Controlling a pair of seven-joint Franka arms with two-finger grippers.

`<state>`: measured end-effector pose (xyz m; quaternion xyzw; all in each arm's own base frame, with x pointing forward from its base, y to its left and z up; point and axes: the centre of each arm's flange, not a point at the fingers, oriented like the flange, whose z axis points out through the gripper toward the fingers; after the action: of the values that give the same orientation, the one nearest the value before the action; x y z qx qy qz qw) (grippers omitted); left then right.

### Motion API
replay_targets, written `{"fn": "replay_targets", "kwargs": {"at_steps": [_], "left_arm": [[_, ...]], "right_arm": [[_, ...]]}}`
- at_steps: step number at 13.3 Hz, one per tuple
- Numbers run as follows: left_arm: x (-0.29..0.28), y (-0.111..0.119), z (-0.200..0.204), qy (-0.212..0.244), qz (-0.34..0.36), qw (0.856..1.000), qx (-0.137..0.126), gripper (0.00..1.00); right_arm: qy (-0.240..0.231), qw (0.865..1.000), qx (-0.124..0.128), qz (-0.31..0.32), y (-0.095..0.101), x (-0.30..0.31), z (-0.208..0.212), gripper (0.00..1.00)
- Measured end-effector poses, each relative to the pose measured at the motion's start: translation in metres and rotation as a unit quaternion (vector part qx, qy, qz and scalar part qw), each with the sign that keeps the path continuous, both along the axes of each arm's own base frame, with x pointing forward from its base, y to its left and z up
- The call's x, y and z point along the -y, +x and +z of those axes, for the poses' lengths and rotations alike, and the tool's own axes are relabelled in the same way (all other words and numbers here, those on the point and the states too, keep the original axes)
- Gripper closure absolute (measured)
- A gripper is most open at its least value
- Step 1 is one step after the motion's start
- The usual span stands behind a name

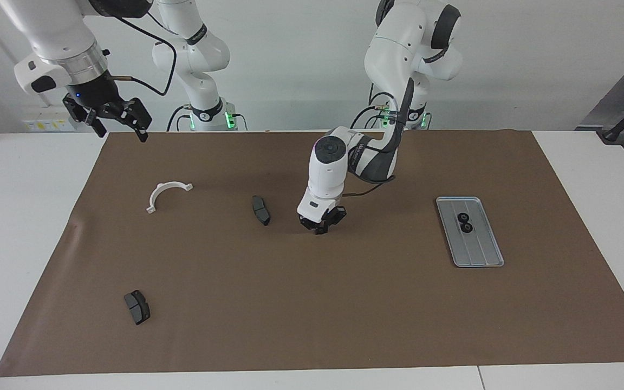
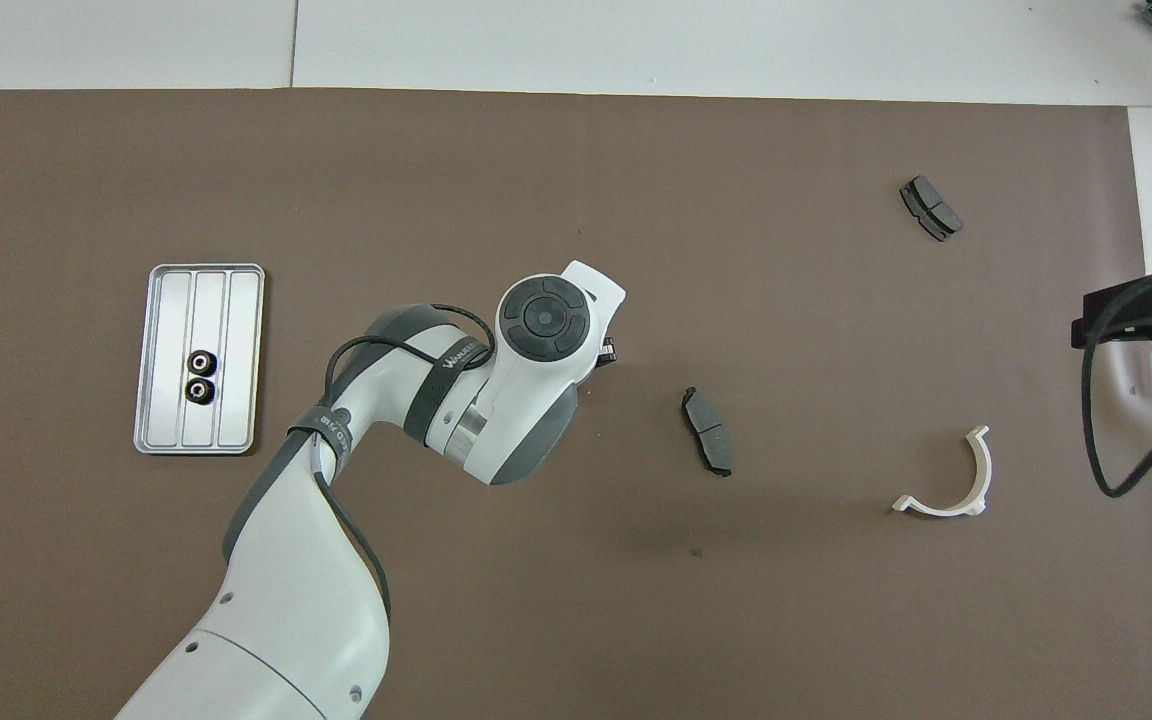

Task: Pick bearing gear from pile to tray
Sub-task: 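Lift the gear with the left gripper and hold it above the table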

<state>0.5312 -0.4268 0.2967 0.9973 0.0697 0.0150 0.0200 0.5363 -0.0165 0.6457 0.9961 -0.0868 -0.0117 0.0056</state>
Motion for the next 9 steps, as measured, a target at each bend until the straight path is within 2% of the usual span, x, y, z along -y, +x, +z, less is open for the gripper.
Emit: {"fn": "replay_targets", "kwargs": {"at_steps": [5, 9], "left_arm": [[0.0, 0.0001, 0.0, 0.0, 0.0, 1.0, 0.001, 0.73], [0.0, -0.0002, 0.0001, 0.0, -0.001, 1.0, 0.001, 0.75]], "right_arm": [[0.0, 1.0, 0.0, 0.0, 0.0, 0.0, 0.0, 0.0], [0.0, 1.0, 0.0, 0.0, 0.0, 0.0, 0.0, 0.0]]}}
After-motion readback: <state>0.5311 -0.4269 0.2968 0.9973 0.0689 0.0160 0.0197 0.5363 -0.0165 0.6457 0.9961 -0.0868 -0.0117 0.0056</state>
